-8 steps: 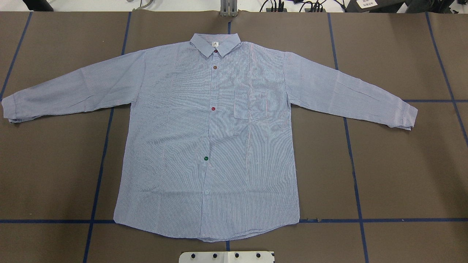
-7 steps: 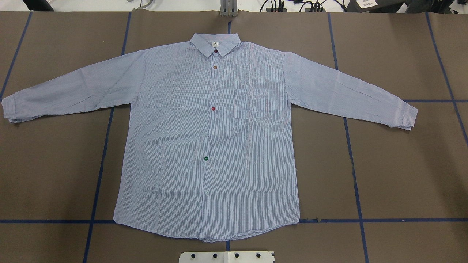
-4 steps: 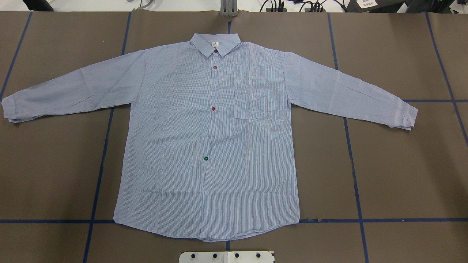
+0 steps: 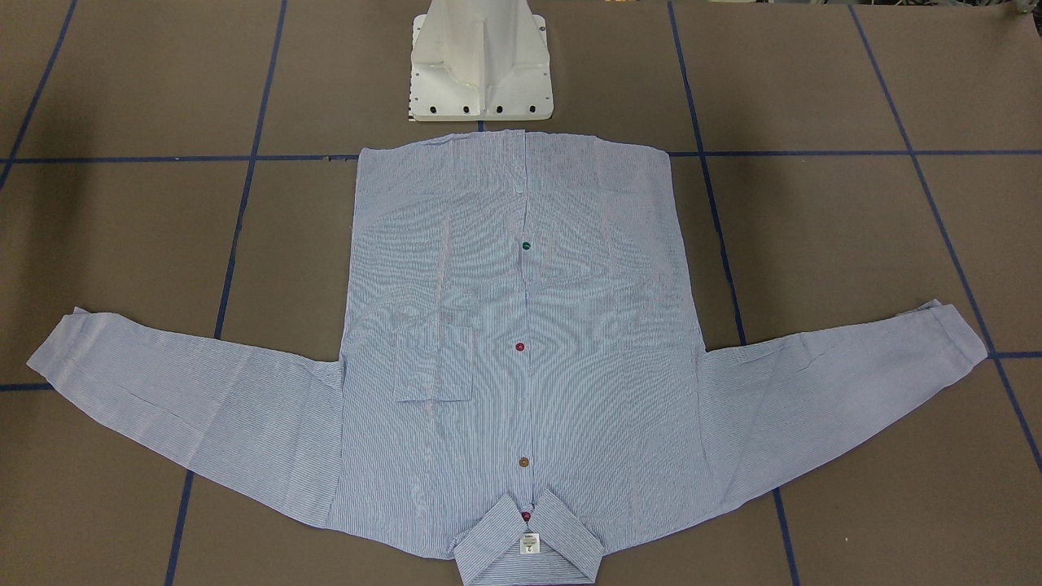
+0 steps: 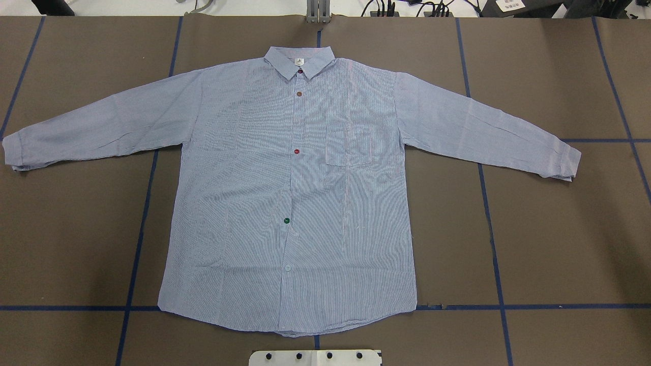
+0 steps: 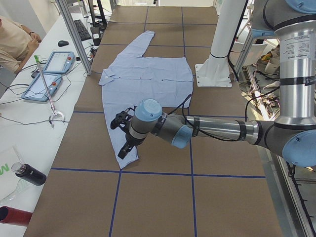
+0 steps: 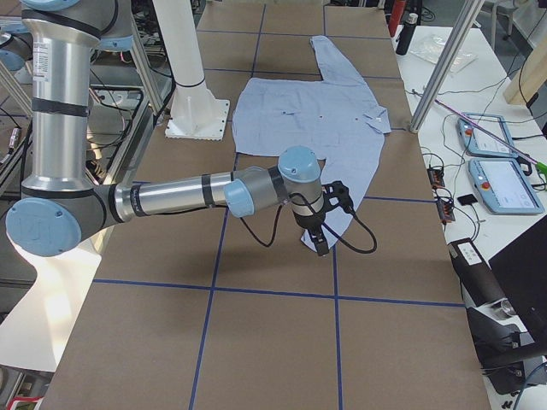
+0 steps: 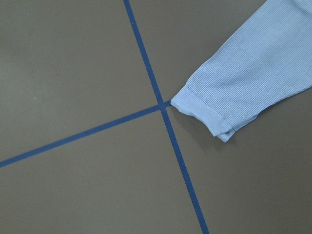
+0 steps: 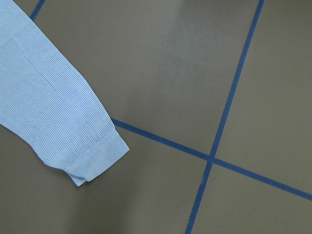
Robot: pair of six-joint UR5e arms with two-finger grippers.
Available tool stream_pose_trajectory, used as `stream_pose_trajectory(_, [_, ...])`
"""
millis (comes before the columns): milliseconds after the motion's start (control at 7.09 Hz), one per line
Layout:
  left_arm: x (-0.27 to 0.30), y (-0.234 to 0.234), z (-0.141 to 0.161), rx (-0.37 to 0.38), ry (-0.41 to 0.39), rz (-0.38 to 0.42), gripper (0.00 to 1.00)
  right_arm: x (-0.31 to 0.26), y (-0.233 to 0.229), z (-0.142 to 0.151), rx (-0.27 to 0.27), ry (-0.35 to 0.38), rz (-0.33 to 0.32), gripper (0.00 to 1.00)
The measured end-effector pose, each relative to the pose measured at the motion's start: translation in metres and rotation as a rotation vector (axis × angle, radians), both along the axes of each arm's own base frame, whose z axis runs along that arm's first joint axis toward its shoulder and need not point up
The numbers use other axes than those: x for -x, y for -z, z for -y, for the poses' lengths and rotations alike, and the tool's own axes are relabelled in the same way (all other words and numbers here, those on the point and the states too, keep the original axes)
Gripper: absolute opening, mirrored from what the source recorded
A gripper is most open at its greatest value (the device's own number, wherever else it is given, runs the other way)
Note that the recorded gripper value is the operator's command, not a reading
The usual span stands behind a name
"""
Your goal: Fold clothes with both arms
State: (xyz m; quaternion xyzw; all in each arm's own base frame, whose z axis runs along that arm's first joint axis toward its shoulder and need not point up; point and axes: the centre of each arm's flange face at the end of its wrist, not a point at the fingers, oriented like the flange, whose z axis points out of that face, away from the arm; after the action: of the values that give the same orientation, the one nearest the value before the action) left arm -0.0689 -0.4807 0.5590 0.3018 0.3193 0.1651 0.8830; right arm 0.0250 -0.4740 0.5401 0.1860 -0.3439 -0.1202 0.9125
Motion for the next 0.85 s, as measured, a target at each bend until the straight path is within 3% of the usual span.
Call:
stream_pose_trajectory(141, [0.001,0.007,0.016,-0.061,0.006,0.004,1.00,0.001,0.006,0.005,-0.011,-0.014,0.009,1.00])
stream_pose_trajectory(423, [0.001,0.008,0.033,-0.097,0.007,0.006,1.00,0.011,0.011,0.008,0.002,-0.020,0.027,1.00])
stream_pose_trajectory(847, [0.001,0.008,0.035,-0.102,0.005,0.006,1.00,0.086,0.006,0.008,0.111,-0.096,0.132,1.00])
